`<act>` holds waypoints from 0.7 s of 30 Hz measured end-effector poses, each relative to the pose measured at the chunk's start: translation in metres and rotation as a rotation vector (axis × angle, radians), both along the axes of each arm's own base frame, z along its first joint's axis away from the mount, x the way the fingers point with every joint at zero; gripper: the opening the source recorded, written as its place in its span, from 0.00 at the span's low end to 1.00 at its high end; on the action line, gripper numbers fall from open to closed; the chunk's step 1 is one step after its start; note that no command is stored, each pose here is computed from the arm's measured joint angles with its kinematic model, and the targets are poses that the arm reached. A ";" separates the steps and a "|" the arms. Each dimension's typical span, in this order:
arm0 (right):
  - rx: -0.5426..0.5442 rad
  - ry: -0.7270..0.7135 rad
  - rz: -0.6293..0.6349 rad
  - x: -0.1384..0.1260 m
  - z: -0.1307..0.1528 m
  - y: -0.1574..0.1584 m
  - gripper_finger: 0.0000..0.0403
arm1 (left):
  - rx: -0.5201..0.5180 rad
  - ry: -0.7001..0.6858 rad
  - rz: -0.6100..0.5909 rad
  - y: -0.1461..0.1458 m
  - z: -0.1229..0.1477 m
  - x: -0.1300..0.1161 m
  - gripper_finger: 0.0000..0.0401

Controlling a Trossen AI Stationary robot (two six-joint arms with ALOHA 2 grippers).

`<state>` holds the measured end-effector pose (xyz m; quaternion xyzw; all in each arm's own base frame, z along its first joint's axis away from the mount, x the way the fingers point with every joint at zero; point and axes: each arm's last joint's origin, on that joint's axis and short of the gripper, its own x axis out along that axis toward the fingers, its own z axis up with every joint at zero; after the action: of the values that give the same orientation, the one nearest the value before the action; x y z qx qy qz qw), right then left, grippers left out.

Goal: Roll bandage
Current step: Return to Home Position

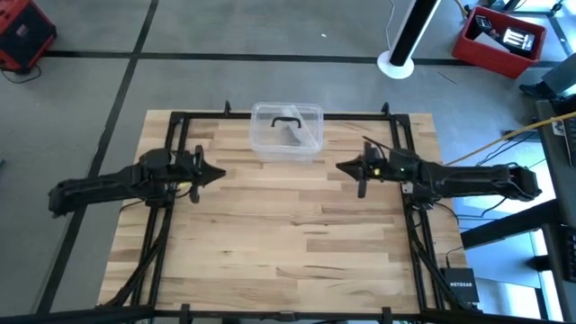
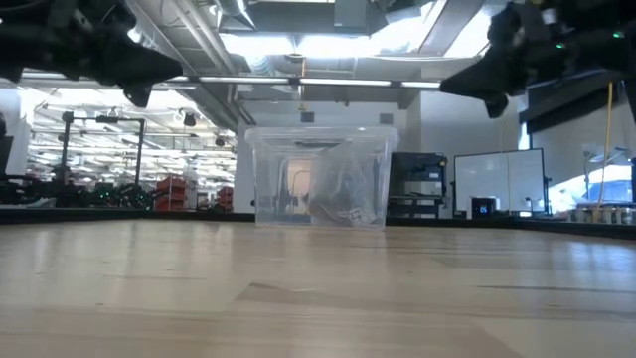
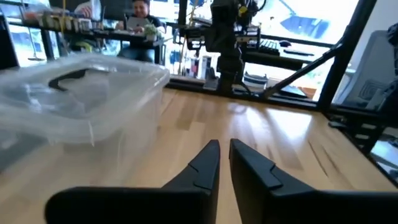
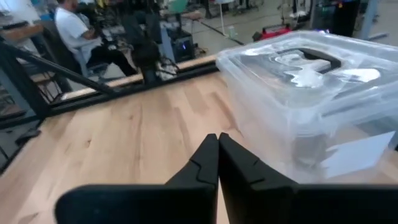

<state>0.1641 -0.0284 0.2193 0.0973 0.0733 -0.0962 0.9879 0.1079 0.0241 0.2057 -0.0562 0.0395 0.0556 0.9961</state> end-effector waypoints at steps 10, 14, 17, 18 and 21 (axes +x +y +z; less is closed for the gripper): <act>0.020 -0.128 -0.035 -0.034 -0.018 0.011 0.02 | -0.027 -0.039 0.020 -0.003 -0.016 -0.011 0.00; 0.039 -0.135 -0.068 -0.045 -0.030 0.011 0.01 | -0.022 -0.057 0.042 -0.003 -0.024 -0.013 0.00; 0.051 -0.175 -0.066 -0.050 -0.034 0.012 0.01 | -0.028 -0.086 0.042 -0.004 -0.026 -0.016 0.00; 0.054 -0.183 -0.066 -0.052 -0.035 0.012 0.01 | -0.031 -0.090 0.043 -0.004 -0.026 -0.017 0.00; 0.056 -0.177 -0.067 -0.056 -0.040 0.013 0.01 | -0.045 -0.058 0.043 -0.004 -0.031 -0.016 0.00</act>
<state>0.1082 -0.0157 0.1792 0.1353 -0.0147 -0.1180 0.9836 0.0915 0.0202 0.1751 -0.0809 0.0105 0.0745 0.9939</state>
